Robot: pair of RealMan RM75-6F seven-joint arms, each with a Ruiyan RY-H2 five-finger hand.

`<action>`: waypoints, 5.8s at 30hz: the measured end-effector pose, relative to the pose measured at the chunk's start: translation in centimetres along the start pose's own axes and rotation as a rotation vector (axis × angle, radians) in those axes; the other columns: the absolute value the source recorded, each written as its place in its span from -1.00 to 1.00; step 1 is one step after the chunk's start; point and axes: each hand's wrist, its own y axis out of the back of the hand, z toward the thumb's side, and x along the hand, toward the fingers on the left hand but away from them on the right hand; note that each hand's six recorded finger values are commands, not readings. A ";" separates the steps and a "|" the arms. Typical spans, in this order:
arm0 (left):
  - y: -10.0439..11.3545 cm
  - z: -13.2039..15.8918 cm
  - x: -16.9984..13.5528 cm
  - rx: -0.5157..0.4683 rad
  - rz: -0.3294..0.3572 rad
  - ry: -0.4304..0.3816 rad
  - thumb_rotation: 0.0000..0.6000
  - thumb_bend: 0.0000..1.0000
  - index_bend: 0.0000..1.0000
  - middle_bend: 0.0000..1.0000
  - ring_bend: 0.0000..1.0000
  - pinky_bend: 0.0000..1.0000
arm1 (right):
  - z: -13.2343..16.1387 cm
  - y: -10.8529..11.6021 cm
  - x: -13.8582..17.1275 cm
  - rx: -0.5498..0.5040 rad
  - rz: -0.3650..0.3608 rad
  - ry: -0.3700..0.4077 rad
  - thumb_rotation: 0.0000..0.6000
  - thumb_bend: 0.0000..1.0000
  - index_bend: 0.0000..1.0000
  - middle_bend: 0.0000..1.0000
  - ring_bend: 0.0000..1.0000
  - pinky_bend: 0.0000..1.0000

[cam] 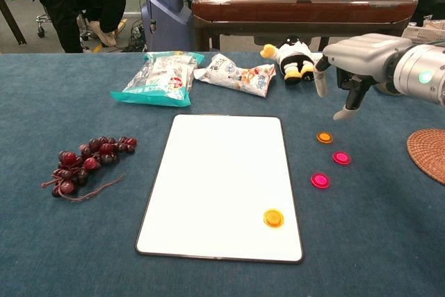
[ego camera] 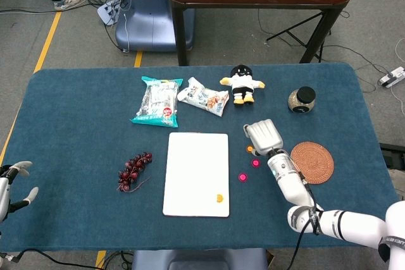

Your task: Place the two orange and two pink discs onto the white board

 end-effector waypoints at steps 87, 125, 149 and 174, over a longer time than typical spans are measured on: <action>0.2 -0.1 -0.1 -0.014 -0.002 -0.001 1.00 -0.46 -0.28 -0.10 -0.41 -0.06 | -0.7 -6.3 -3.6 -0.103 0.193 -0.045 1.00 -0.40 0.00 1.00 1.00 1.00; 0.5 -1.0 0.2 -0.004 0.010 0.032 1.00 -0.46 -0.28 -0.10 -0.41 -0.06 | 10.7 -1.9 4.6 -0.005 0.094 0.335 1.00 -0.36 0.02 1.00 1.00 1.00; 0.8 -1.4 0.2 0.001 0.020 0.044 1.00 -0.46 -0.25 -0.10 -0.41 -0.06 | 16.9 -3.1 5.5 0.021 0.119 0.472 1.00 -0.39 0.02 1.00 1.00 1.00; 0.8 -1.5 0.1 0.007 0.021 0.045 1.00 -0.46 -0.25 -0.10 -0.41 -0.06 | 15.9 -2.1 5.0 0.015 0.070 0.450 1.00 -0.97 -0.12 1.00 1.00 1.00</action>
